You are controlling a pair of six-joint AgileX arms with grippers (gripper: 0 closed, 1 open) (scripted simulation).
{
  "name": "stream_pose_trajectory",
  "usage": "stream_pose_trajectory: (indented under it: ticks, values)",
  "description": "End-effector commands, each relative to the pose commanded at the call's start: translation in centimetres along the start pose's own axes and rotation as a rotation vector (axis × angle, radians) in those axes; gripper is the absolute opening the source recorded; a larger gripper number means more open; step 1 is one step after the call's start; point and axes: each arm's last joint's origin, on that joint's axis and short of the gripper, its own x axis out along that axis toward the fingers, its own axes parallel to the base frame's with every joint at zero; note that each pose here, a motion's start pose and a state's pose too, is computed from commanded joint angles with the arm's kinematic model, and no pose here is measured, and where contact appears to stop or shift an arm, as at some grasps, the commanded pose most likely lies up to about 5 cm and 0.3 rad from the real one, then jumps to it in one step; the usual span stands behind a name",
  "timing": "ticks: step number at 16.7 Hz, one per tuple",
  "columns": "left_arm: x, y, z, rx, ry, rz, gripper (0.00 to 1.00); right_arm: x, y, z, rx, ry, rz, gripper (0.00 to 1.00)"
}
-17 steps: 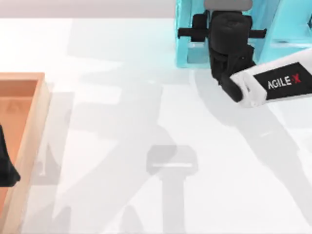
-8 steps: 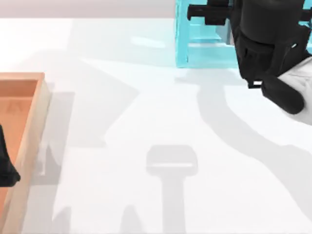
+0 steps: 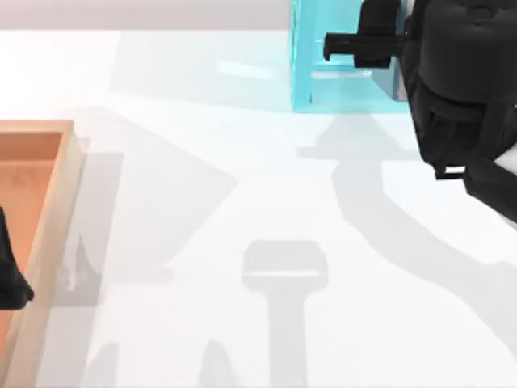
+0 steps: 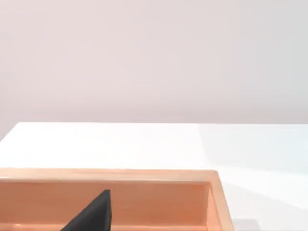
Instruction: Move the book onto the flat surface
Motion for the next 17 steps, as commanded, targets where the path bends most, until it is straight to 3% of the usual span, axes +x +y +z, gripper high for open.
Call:
stream_pose_trajectory:
  ticks: [4, 7, 9, 14, 17]
  values:
    - [0.0, 0.0, 0.0, 0.000, 0.000, 0.000, 1.00, 0.0, 0.8, -0.4, -0.042, 0.005, 0.003, 0.00]
    - [0.0, 0.0, 0.0, 0.000, 0.000, 0.000, 1.00, -0.8, 3.7, -2.1, -0.213, 0.028, 0.025, 0.00]
    - [0.0, 0.0, 0.0, 0.000, 0.000, 0.000, 1.00, -1.9, 6.1, -4.2, -0.404, 0.053, 0.053, 0.00]
    - [0.0, 0.0, 0.0, 0.000, 0.000, 0.000, 1.00, -6.6, 11.8, -10.4, -1.031, 0.072, 0.158, 0.00]
    - [0.0, 0.0, 0.0, 0.000, 0.000, 0.000, 1.00, -9.8, 13.9, -13.5, -1.337, 0.042, 0.214, 0.00]
